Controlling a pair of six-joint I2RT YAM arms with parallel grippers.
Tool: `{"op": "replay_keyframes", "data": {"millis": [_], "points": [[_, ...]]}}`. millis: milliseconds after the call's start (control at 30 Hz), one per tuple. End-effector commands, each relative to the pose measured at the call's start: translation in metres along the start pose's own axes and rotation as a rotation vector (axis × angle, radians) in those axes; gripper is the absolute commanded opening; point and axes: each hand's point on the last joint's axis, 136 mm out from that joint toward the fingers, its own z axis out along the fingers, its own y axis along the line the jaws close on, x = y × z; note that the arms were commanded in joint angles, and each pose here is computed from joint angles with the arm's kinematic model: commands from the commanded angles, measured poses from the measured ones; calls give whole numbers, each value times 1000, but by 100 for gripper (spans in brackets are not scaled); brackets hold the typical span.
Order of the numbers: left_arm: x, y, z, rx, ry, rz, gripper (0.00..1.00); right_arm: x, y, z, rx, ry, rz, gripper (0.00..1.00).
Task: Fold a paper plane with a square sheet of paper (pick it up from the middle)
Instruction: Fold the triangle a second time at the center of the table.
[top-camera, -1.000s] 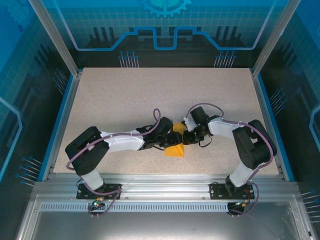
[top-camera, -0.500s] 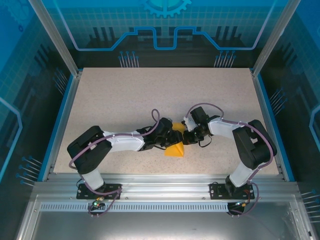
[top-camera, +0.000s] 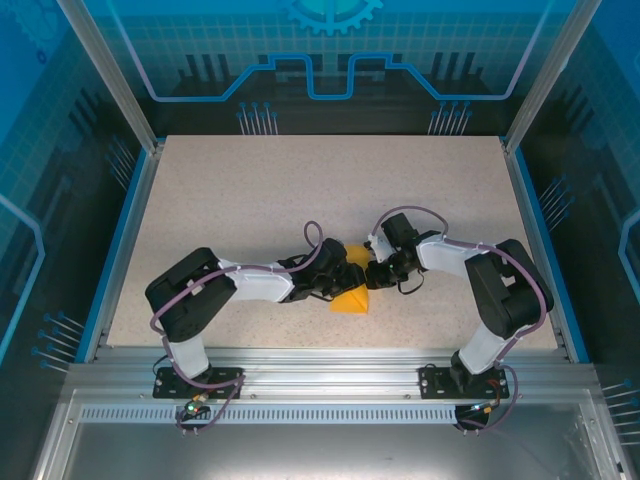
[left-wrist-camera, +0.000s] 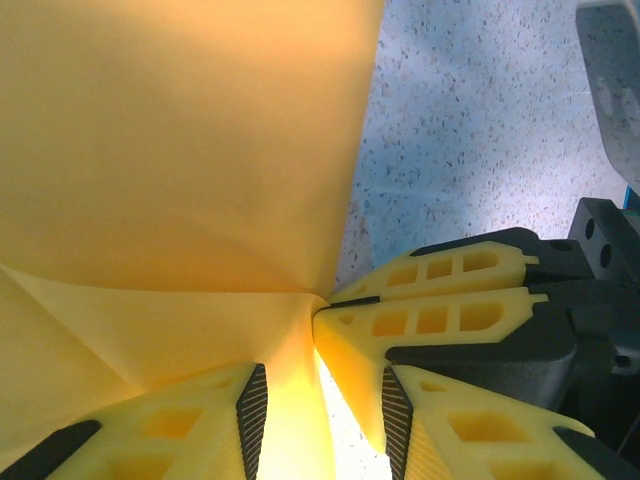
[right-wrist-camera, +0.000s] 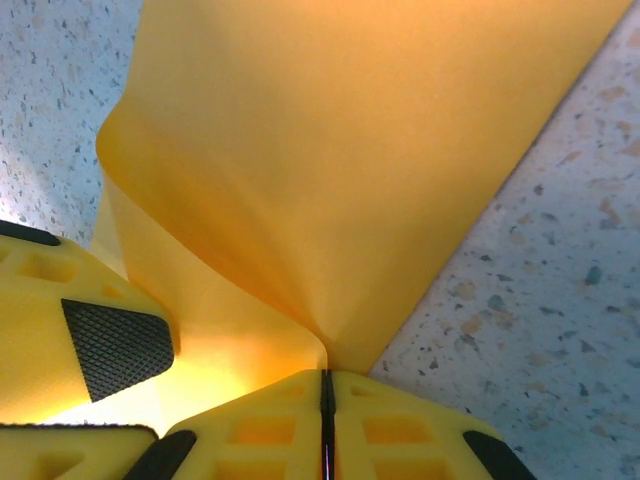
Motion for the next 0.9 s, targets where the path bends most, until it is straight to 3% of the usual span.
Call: {"op": "replay_keyframes", "data": {"millis": [0, 300, 867], "points": [[-1, 19, 7, -45, -12, -26, 40, -2, 2, -1, -30, 9, 1, 10], [0, 28, 0, -60, -30, -34, 40, -3, 8, -2, -67, 9, -7, 10], [-7, 6, -12, 37, -67, -17, 44, -5, 2, -2, -62, 0, 13, 9]]}}
